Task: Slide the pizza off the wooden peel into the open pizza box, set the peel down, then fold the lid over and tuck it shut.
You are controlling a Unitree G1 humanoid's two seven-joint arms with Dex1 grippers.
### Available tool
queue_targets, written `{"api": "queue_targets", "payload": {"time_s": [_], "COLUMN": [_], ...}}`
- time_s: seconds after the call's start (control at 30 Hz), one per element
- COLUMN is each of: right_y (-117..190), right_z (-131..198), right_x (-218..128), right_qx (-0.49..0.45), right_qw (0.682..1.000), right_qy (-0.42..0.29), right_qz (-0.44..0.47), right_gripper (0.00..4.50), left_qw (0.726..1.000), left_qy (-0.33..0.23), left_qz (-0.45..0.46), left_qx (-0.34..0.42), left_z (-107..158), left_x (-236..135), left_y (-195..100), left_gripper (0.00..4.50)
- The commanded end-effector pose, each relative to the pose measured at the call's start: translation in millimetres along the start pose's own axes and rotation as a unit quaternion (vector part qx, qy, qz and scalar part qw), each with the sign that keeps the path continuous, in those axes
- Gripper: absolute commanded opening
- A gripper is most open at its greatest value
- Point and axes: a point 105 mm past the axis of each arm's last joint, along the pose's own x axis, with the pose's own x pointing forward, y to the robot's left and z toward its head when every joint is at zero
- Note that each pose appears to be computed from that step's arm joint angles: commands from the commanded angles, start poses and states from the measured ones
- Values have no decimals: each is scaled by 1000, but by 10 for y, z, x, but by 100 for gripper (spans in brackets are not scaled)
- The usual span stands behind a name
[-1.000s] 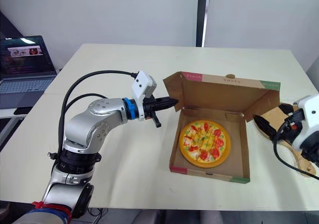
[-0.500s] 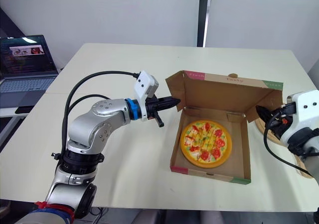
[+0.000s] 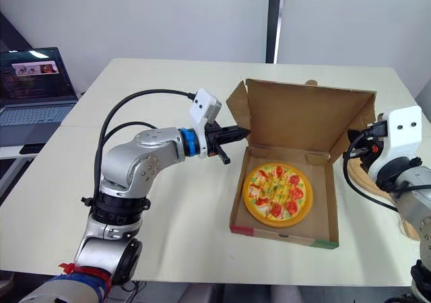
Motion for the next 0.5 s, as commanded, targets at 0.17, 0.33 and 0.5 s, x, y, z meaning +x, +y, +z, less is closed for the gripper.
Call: {"api": "queue_targets", "payload": {"time_s": [0.17, 0.33, 0.5], "right_y": [224, 273, 323], "right_z": [17, -51, -132], "right_x": [-75, -162, -245], "right_qx": [-2, 1, 2], "right_qw": [999, 999, 999], "right_qy": [-15, -15, -10], "right_qz": [46, 51, 54], "right_gripper": [6, 6, 6], "left_qw": [999, 999, 998], "left_qy": [-6, 0, 7], "left_qz": [-48, -45, -54], "left_qx": [13, 2, -19], "left_z": [-16, -157, -307], "left_x": [-40, -185, -281], "left_y": [-212, -230, -350], "left_gripper": [0, 0, 0]}}
